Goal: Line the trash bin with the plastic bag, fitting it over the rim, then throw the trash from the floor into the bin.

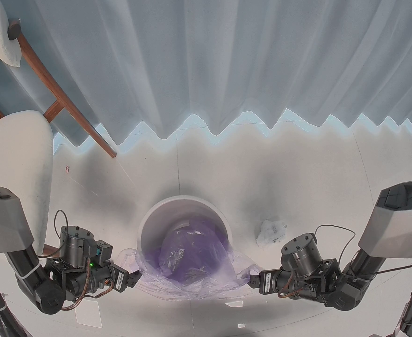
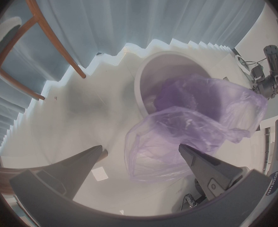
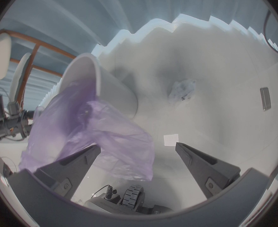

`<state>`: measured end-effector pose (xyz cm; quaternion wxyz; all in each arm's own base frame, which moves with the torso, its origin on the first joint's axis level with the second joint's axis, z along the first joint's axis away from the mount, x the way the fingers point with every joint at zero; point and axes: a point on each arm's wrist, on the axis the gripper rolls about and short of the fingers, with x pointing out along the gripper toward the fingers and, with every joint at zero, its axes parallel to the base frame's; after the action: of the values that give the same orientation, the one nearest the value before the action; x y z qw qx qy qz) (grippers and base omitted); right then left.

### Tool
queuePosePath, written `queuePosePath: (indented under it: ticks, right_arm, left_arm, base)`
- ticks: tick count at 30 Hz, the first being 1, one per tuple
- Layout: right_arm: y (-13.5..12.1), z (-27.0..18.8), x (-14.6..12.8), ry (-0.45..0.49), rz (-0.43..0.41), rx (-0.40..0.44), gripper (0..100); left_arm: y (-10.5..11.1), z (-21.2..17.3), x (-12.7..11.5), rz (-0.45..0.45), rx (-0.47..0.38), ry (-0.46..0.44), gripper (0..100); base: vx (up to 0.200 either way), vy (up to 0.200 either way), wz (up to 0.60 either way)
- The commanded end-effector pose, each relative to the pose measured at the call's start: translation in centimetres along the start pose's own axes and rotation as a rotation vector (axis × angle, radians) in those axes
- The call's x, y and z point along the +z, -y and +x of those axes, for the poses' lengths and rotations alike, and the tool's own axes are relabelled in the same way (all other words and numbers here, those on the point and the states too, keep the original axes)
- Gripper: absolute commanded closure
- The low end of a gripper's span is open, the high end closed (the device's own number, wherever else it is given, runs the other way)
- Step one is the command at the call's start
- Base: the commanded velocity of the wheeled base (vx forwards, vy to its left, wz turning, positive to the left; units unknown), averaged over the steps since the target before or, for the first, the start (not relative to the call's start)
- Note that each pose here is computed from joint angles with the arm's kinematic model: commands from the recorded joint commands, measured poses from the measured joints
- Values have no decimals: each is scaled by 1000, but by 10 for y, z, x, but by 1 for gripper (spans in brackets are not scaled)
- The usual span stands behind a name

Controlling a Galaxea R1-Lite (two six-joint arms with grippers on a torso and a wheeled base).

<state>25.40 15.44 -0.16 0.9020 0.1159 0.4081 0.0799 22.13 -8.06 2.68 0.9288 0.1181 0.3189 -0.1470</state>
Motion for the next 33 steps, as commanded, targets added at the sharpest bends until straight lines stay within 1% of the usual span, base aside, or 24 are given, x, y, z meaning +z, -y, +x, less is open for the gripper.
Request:
queuePosePath:
  ticks: [1,2,3,6,10,11,12,14,16,21,22,23,26,27,29,30,31,33]
  right_arm:
    - [-5,-21,-4,30,-50,31,0]
    - [-7,-25,-5,40,-82,41,0]
    - [-7,-26,-5,42,-86,43,0]
    - [-9,-32,-3,101,-177,77,0]
    - [-11,-33,-3,140,-234,100,0]
    - [-12,-33,-5,149,-260,109,0]
    - [-13,-34,-6,154,-269,117,0]
    - [-14,-34,-7,167,-276,128,0]
    - [-17,-34,-7,180,-280,142,0]
    - [-19,-27,-9,192,-290,154,0]
    - [-19,-27,-9,192,-290,154,0]
    - [-19,-25,-10,205,-302,160,0]
    - [-20,-24,-9,223,-305,171,0]
    - [-20,-24,-8,229,-304,175,0]
    - [-21,-23,-8,237,-303,182,0]
    - [-22,-22,-8,239,-302,183,100]
    - [-22,-22,-8,241,-301,184,100]
    - [-25,-24,-2,281,-287,201,100]
  left_arm:
    - [2,-16,11,14,-18,79,0]
    - [5,-16,13,21,-25,91,0]
    - [5,-16,13,22,-26,93,0]
    - [9,-16,14,31,-43,103,0]
    - [12,-15,15,39,-50,109,0]
    - [12,-15,15,49,-52,112,0]
    - [12,-15,15,62,-60,117,0]
    - [11,-15,16,89,-110,126,0]
    - [10,-16,16,110,-140,139,0]
    - [5,-12,17,148,-164,157,0]
    - [5,-12,17,148,-164,157,0]
    - [4,-12,18,153,-183,173,0]
    - [3,-13,19,152,-189,188,0]
    - [2,-13,19,150,-185,189,100]
    - [-1,-13,19,144,-176,192,100]
    - [-1,-13,20,143,-174,195,100]
    - [-2,-13,20,142,-173,195,100]
    - [-3,-13,23,140,-165,223,100]
  base:
    - [0,0,0]
    - [0,0,0]
    - [0,0,0]
    - [0,0,0]
    - [0,0,0]
    - [0,0,0]
    - [0,0,0]
    - [0,0,0]
    - [0,0,0]
    - [0,0,0]
    - [0,0,0]
    - [0,0,0]
    - [0,0,0]
    - [0,0,0]
    - [0,0,0]
    - [0,0,0]
    - [0,0,0]
    - [0,0,0]
